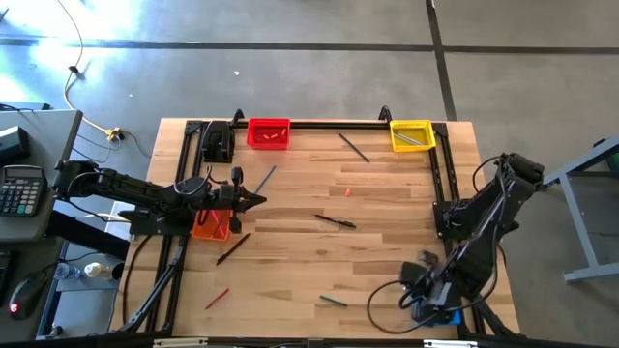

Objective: Sort crayons/erasers/pens/pencils in bins
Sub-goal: Put the black pen into the yellow basket

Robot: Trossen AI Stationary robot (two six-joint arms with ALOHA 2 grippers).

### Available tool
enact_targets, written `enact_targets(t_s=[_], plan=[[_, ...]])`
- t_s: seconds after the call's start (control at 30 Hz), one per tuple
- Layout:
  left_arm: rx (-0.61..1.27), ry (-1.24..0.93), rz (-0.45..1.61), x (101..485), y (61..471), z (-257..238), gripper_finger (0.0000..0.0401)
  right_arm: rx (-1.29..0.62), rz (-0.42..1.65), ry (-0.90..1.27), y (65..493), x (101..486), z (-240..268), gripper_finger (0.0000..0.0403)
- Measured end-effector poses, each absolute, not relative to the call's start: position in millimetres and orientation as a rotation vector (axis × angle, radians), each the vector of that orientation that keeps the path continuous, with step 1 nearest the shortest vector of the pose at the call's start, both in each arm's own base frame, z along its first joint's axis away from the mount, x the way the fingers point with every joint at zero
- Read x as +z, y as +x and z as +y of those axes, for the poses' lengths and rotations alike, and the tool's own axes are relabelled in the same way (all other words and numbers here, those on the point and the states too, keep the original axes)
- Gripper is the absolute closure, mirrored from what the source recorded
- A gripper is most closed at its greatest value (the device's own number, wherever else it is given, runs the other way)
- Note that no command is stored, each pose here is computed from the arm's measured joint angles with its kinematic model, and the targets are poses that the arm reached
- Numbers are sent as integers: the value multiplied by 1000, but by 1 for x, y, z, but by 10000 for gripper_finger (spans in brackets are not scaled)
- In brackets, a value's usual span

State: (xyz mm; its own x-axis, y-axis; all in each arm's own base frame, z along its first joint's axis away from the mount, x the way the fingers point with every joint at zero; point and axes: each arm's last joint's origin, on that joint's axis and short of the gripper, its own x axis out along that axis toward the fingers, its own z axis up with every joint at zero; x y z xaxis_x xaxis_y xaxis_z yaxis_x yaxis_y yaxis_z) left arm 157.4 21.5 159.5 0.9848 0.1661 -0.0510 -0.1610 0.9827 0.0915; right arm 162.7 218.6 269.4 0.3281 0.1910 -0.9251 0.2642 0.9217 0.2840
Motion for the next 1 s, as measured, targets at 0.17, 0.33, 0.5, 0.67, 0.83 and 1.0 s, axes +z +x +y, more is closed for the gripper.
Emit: enact_targets(t_s=[0.17, 0.33, 0.5, 0.67, 0.83, 1.0], plan=[[165, 87, 59, 159, 157, 22, 398, 104, 1031, 243, 182, 276, 221, 402], [165, 87, 59, 159, 157, 22, 398, 174, 870, 71, 198, 283, 218, 403], [165, 87, 59, 159, 157, 22, 398, 247, 766, -10, 216, 267, 211, 403], [165, 87, 59, 159, 157, 22, 398, 308, 671, -10, 233, 230, 191, 403], [165, 87, 60, 159, 157, 22, 398, 296, 515, 5, 245, 203, 164, 403], [164, 87, 68, 159, 157, 22, 398, 195, 525, 15, 250, 184, 135, 403]])
